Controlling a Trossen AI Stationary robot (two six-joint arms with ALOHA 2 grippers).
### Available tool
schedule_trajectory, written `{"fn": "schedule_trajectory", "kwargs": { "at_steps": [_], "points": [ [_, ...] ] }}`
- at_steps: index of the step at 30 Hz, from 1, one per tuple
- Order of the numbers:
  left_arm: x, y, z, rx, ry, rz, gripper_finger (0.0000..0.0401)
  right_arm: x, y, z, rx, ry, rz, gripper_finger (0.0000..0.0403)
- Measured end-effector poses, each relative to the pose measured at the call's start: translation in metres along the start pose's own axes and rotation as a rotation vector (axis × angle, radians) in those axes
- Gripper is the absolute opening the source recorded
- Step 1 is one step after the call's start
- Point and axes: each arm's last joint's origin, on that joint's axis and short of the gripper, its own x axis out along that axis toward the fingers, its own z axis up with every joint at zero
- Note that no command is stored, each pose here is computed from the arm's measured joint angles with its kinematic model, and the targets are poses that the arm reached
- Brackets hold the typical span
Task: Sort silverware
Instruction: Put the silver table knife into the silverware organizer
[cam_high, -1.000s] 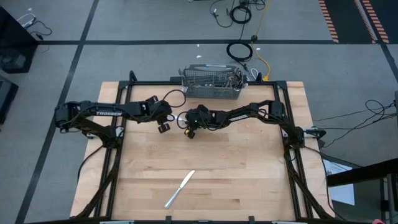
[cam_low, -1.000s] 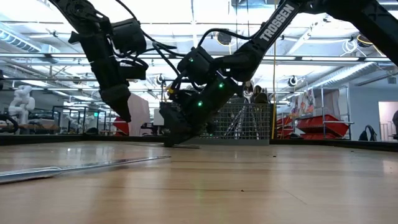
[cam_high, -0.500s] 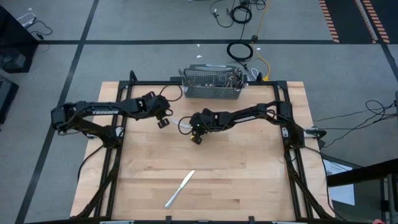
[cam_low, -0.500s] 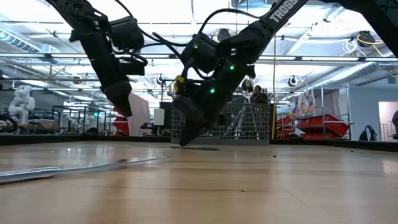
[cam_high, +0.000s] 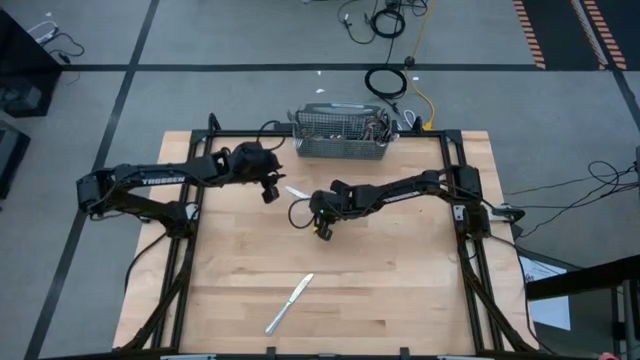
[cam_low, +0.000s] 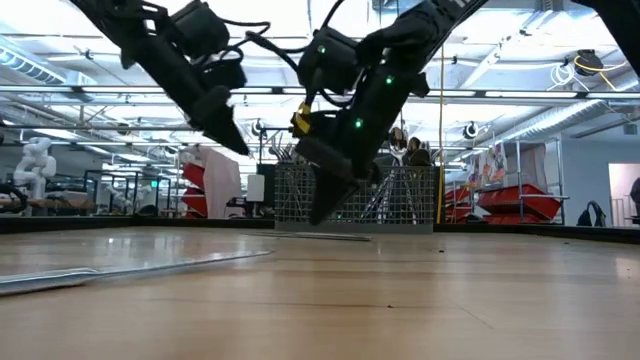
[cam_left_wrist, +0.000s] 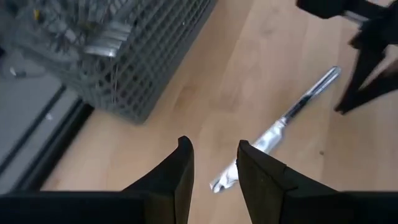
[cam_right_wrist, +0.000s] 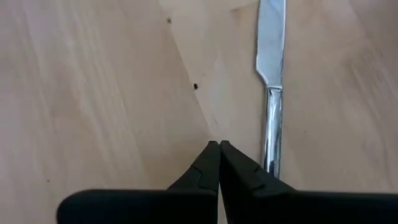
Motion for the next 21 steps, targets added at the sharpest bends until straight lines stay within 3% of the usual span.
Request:
{"fn": "schedule_trajectory", "kwargs": {
  "at_steps": [5,8,12,16,21],
  "points": [
    [0.017,0.003,0.004,0.103,-0.053,-0.034,0.0129,-0.016,0.012,0.005,-0.048,-0.077,-0.007,0.0001],
    [0.032,0.008,-0.001,0.062,-0.051,-0.148,0.0133,-0.037,0.013,0.013,-0.071,-0.136,0.006,0.0001],
    [0.05,0.016,-0.015,0.016,0.038,-0.182,0.0128,-0.052,0.0,0.002,-0.042,-0.153,-0.009,0.0],
    [0.057,0.023,-0.023,0.03,0.077,-0.184,0.0093,-0.076,-0.014,-0.008,0.035,-0.206,-0.026,0.0],
    [0.058,0.029,-0.034,-0.012,0.147,-0.254,0.0012,-0.096,-0.026,-0.03,0.075,-0.225,-0.078,0.0]
  ]
}}
